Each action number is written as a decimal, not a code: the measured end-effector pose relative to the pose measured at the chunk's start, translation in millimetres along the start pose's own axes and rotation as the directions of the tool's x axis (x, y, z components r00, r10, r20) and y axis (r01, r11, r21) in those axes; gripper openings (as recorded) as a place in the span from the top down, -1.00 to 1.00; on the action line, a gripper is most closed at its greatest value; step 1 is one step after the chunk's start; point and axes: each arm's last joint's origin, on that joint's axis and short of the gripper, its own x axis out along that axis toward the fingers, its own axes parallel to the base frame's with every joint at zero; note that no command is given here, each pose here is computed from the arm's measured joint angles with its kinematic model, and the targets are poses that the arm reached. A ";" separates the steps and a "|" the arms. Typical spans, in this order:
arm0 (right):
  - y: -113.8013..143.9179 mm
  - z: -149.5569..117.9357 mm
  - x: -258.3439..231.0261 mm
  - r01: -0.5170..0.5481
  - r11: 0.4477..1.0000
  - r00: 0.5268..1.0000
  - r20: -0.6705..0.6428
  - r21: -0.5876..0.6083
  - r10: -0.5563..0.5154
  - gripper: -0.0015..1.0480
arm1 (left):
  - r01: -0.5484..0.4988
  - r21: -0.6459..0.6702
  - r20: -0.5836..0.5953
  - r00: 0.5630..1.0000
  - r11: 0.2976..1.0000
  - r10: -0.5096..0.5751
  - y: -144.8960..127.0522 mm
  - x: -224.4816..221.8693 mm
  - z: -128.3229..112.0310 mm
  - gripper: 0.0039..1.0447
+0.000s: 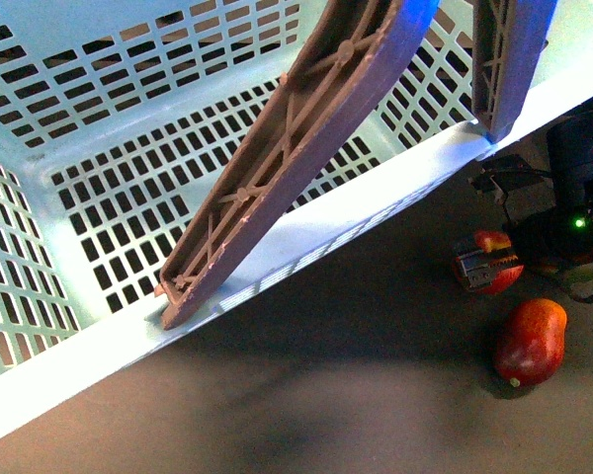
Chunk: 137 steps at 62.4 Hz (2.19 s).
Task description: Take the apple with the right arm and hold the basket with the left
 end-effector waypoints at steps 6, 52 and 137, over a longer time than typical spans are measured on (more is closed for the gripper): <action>0.6 -1.2 5.6 0.004 1.000 1.000 -0.011 0.006 -0.004 -0.83 | 0.000 0.000 0.001 1.000 1.000 0.000 0.0 0.0 0.0 0.73; -4.3 -6.6 3.4 0.002 0.996 1.000 0.022 0.093 -0.004 -0.52 | 0.000 0.000 0.000 1.000 1.000 0.000 0.0 0.0 0.0 0.73; -1.2 79.7 -313.6 -0.134 0.986 0.678 0.735 0.101 0.017 -0.52 | 0.000 0.000 0.000 1.000 1.000 0.000 0.0 0.0 0.0 0.73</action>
